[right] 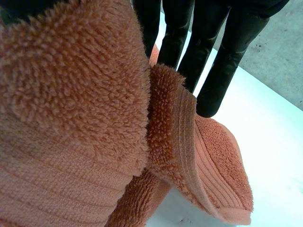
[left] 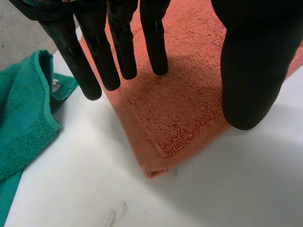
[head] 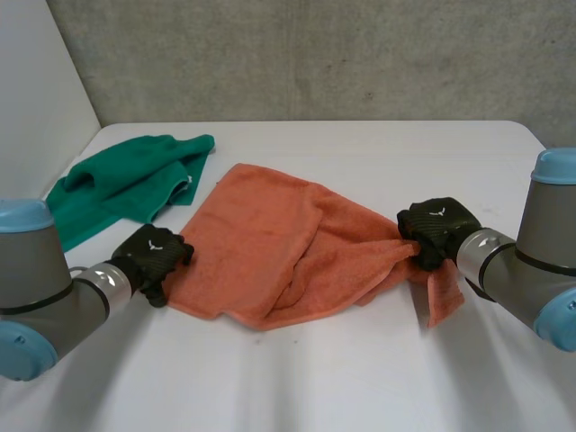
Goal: Fold the laundry.
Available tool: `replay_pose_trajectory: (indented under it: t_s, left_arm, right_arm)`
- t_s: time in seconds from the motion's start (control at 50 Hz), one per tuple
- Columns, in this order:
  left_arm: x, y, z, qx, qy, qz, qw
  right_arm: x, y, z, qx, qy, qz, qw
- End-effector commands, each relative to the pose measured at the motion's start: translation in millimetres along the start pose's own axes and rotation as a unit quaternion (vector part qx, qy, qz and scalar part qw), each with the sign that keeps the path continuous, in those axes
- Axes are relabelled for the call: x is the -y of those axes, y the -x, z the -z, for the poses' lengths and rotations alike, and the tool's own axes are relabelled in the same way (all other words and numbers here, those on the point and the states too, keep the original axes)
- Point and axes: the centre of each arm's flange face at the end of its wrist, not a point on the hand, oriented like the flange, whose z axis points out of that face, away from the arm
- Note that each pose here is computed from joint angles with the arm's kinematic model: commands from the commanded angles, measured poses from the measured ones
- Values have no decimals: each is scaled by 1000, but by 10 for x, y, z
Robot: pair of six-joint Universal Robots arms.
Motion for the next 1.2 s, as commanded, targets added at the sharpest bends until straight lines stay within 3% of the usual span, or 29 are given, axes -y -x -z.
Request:
replay_pose_trajectory:
  t_s: [0.02, 0.92, 1.06, 1.2]
  left_arm:
    - [-17, 14, -64, 1, 0, 0, 1000]
    - [82, 119, -218, 17, -19, -6, 1000]
    - [428, 386, 119, 97, -39, -3, 995]
    - [964, 620, 757, 189, -106, 10, 976]
  right_arm:
    - [-6, 1, -2, 0, 1, 0, 1000]
    - [-17, -3, 7, 0, 3, -1, 1000]
    - [147, -58, 86, -8, -4, 29, 1000]
    - [661, -175, 608, -11, 8, 135, 991]
